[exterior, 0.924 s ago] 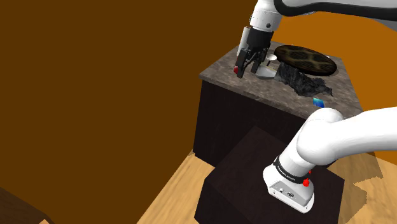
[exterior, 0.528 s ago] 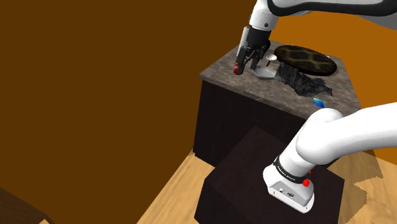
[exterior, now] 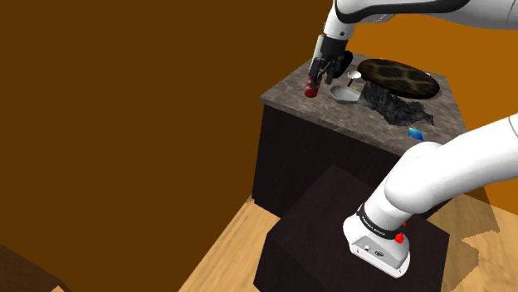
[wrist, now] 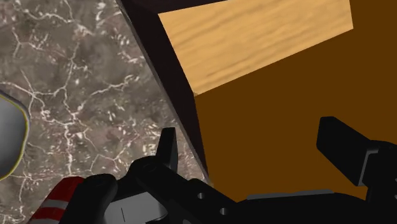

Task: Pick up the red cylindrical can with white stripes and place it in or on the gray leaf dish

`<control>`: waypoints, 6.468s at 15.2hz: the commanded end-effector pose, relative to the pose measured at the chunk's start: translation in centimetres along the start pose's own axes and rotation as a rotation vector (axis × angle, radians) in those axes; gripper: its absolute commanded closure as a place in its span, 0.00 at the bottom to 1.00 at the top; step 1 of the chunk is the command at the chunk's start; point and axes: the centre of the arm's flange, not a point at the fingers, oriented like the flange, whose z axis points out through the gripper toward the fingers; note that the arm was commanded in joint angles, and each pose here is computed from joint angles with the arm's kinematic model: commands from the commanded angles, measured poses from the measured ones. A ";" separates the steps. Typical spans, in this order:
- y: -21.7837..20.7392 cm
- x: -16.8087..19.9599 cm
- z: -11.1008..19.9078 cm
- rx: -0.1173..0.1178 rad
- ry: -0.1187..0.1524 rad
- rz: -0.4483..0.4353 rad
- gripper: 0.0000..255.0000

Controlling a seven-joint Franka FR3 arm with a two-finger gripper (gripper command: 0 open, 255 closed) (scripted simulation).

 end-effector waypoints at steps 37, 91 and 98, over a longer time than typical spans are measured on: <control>20.4 14.4 6.9 -0.032 0.012 -0.002 1.00; 30.0 1.0 -2.3 -0.032 0.012 -0.002 1.00; 30.1 1.0 1.7 -0.032 0.012 -0.002 1.00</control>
